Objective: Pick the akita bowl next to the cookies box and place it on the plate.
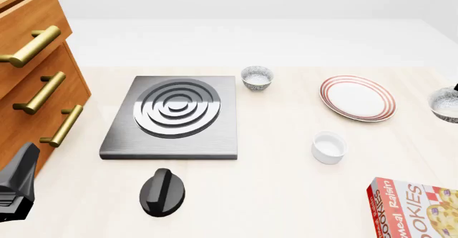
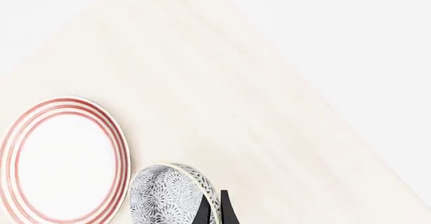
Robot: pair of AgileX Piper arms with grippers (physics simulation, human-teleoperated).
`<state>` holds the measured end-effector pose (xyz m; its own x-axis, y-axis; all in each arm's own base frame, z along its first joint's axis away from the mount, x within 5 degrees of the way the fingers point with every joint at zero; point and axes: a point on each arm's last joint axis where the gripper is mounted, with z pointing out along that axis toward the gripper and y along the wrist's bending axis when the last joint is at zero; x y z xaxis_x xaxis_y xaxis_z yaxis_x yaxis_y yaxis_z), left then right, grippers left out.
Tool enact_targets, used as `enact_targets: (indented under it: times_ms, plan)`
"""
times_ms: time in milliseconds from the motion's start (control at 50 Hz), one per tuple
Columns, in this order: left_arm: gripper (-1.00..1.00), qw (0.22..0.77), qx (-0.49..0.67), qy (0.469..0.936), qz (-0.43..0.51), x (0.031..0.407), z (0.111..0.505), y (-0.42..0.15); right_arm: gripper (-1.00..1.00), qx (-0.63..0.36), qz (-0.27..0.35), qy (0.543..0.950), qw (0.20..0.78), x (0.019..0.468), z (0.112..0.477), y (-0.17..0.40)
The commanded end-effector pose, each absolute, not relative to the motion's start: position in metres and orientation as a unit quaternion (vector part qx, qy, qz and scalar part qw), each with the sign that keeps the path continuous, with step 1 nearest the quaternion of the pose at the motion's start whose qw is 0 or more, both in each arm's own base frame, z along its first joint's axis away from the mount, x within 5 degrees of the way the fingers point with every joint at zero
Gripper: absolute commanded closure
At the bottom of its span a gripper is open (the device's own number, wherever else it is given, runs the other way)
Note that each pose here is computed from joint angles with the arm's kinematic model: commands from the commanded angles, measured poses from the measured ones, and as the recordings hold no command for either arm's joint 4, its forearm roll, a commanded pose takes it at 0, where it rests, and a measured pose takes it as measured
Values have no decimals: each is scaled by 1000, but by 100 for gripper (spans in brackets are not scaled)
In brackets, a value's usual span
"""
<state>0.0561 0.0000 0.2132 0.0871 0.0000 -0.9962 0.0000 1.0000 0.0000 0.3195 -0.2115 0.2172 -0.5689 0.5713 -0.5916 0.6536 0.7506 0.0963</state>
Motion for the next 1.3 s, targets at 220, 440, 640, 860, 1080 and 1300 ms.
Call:
enact_targets:
  times_ms: [220, 440, 640, 860, 1080, 1300]
  plan:
    - [-100, 737, 0, 676, 0, 56, 213, 0, 100, 362, -19, 881, 304, 352, 213, -171]
    - [-100, 737, 0, 676, 0, 56, 213, 0, 100, 365, -10, 880, 302, 366, 214, -166]
    - [-100, 737, 0, 676, 0, 56, 213, 0, 100, 371, 9, 876, 309, 390, 216, -152]
    - [-100, 737, 0, 676, 0, 56, 213, 0, 100, 377, 25, 871, 314, 407, 200, -139]
    - [-100, 737, 0, 676, 0, 56, 213, 0, 100, 371, 44, 865, 334, 425, 193, -120]
    - [-100, 737, 0, 676, 0, 56, 213, 0, 100, 373, 62, 857, 351, 437, 186, -105]
